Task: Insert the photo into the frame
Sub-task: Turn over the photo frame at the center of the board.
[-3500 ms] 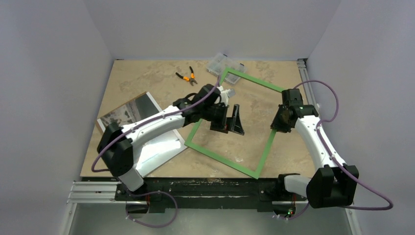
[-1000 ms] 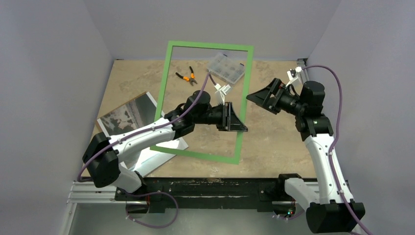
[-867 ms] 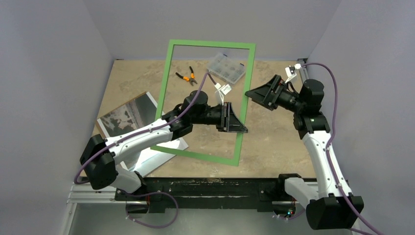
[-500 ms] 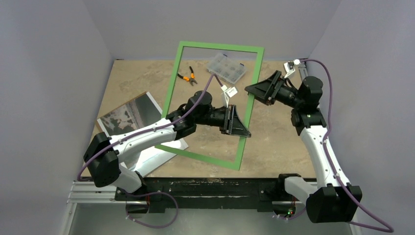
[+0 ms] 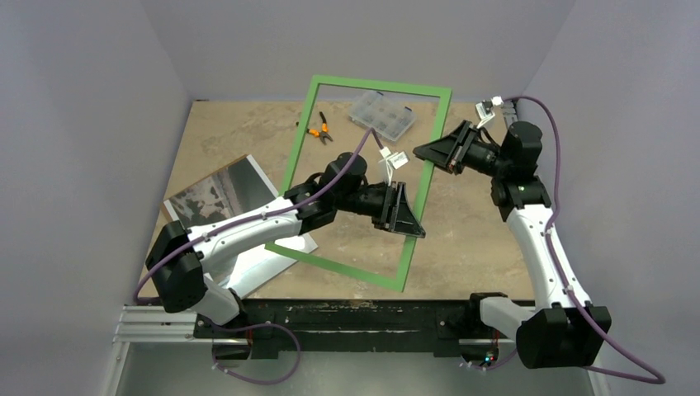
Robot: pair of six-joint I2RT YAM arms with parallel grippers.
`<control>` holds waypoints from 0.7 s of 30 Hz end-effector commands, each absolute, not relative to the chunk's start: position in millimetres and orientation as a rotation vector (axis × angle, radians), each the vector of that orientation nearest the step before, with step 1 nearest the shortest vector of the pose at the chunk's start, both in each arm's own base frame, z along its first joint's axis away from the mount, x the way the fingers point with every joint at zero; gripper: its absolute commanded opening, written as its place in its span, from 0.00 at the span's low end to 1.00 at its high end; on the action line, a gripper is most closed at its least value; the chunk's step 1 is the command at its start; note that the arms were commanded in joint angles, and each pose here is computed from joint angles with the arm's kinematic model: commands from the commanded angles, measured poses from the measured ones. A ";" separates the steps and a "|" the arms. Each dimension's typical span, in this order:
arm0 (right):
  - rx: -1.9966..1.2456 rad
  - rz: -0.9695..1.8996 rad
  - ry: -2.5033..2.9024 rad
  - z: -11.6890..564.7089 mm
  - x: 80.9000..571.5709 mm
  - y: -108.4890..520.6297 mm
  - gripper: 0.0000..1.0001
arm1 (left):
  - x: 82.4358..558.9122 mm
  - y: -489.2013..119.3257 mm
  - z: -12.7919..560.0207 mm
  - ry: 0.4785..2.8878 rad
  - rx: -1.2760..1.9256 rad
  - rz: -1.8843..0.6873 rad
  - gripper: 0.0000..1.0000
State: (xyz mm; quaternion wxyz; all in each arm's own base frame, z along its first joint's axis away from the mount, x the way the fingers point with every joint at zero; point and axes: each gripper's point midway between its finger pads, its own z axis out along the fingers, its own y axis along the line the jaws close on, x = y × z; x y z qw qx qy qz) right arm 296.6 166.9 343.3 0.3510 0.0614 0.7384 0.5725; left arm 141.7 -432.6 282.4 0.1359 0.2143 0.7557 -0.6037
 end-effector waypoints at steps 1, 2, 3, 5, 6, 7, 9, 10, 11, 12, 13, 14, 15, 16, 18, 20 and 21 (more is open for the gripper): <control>0.237 1.312 1.935 353.8 294.5 151.0 0.00 | 151.9 -425.3 310.3 2.092 0.654 -1.643 0.63; 0.275 1.261 1.956 350.0 295.8 145.8 0.00 | 153.3 -422.8 310.4 2.098 0.646 -1.619 0.71; 0.315 1.197 1.976 346.1 298.4 139.0 0.00 | 155.8 -419.6 309.1 2.109 0.633 -1.584 0.77; 0.391 1.112 2.036 334.8 297.2 129.3 0.00 | 162.3 -412.1 307.2 2.134 0.601 -1.494 0.85; 0.427 1.077 2.048 332.3 298.0 124.8 0.00 | 164.7 -407.7 304.3 2.156 0.590 -1.438 0.88; 0.461 1.044 2.064 329.2 297.6 120.6 0.00 | 166.8 -403.2 302.9 2.174 0.583 -1.384 0.90; 0.518 0.974 2.086 324.0 296.8 111.7 0.00 | 170.2 -396.5 300.3 2.203 0.575 -1.275 1.00; 0.554 0.945 2.094 321.7 296.6 107.5 0.00 | 170.5 -394.8 300.7 2.208 0.578 -1.227 1.00; 0.595 0.908 2.098 318.7 296.5 102.3 0.00 | 172.1 -392.2 299.7 2.220 0.573 -1.164 1.00; 0.635 0.885 2.105 315.4 295.4 98.3 0.00 | 172.0 -390.0 296.0 2.241 0.582 -1.099 1.00; 0.664 0.867 2.111 312.7 294.6 95.8 0.00 | 172.1 -389.3 295.5 2.244 0.589 -1.047 1.00; 0.696 0.852 2.117 310.2 293.6 93.2 0.00 | 173.4 -388.8 295.1 2.246 0.594 -0.992 1.00; 0.719 0.837 2.125 308.0 292.5 91.3 0.00 | 174.3 -389.7 297.2 2.239 0.600 -0.943 1.00; 0.749 0.824 2.130 306.1 292.1 89.0 0.00 | 173.2 -391.2 296.1 2.233 0.618 -0.894 1.00; 0.805 0.798 2.147 300.9 290.8 85.4 0.00 | 172.6 -395.3 293.6 2.228 0.638 -0.815 1.00; 0.838 0.781 2.164 296.4 290.0 83.5 0.00 | 171.1 -401.8 293.2 2.211 0.677 -0.746 0.98; 0.851 0.775 2.168 295.0 289.6 82.7 0.00 | 169.8 -404.9 291.9 2.205 0.697 -0.708 0.98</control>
